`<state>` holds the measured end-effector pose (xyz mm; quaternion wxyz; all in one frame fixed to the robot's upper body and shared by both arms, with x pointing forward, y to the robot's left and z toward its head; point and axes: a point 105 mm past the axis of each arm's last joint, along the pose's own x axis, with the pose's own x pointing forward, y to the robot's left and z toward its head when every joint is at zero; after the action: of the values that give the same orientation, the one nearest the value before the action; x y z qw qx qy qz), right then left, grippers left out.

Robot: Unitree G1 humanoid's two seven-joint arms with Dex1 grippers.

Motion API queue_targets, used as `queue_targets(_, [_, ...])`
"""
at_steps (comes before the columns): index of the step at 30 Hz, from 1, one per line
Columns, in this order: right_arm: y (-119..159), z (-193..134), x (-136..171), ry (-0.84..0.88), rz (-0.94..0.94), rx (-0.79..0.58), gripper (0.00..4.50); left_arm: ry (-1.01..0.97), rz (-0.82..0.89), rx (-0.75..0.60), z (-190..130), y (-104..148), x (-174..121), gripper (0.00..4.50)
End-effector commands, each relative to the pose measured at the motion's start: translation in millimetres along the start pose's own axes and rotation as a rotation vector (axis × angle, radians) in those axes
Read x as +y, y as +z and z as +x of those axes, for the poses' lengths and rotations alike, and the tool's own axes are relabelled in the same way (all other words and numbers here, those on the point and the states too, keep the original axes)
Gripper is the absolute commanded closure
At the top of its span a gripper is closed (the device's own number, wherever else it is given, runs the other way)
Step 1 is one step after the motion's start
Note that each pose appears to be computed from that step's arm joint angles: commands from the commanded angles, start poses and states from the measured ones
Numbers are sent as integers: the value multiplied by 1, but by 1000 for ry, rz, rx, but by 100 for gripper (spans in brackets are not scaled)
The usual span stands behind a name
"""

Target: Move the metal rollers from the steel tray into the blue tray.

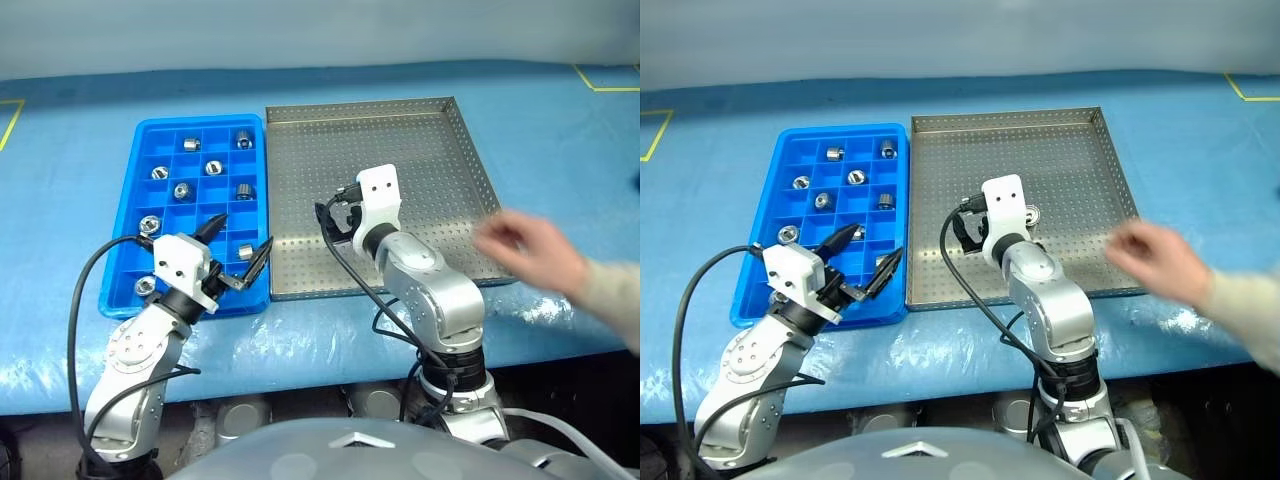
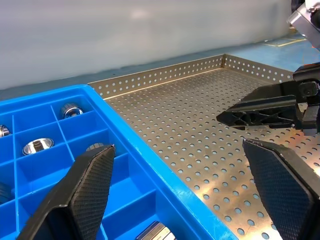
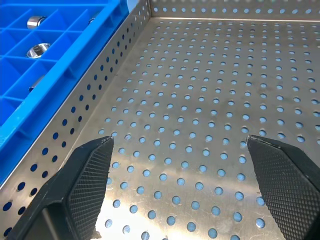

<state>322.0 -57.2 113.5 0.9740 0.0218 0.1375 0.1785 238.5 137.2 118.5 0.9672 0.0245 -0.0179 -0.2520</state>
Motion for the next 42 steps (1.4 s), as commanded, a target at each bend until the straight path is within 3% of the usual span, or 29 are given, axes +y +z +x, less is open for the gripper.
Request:
queue_targets(1, [28,-3,-24,-181,29,-142,1,-14,3,-34,1,7,-2,0])
queue_targets(4, [26,-2,-49,-376,60,-151,1,-18,-1,-34,2,6,-3,0])
queue_targets(10, [16,3,-64,-530,119,-137,1,-21,-8,-33,2,5,-5,0])
queue_targets(18, [-5,26,-46,-492,136,-73,1,-22,-13,-35,2,5,-6,0])
queue_targets(28, [-33,29,-55,-540,48,13,1,-21,-21,-30,-3,4,-8,0])
queue_targets(37, [-30,28,-52,-506,52,8,279,-54,-27,-8,-7,1,-14,0])
queue_targets(42, [-13,31,-41,-447,70,-30,281,-33,-20,-16,-9,4,-12,0])
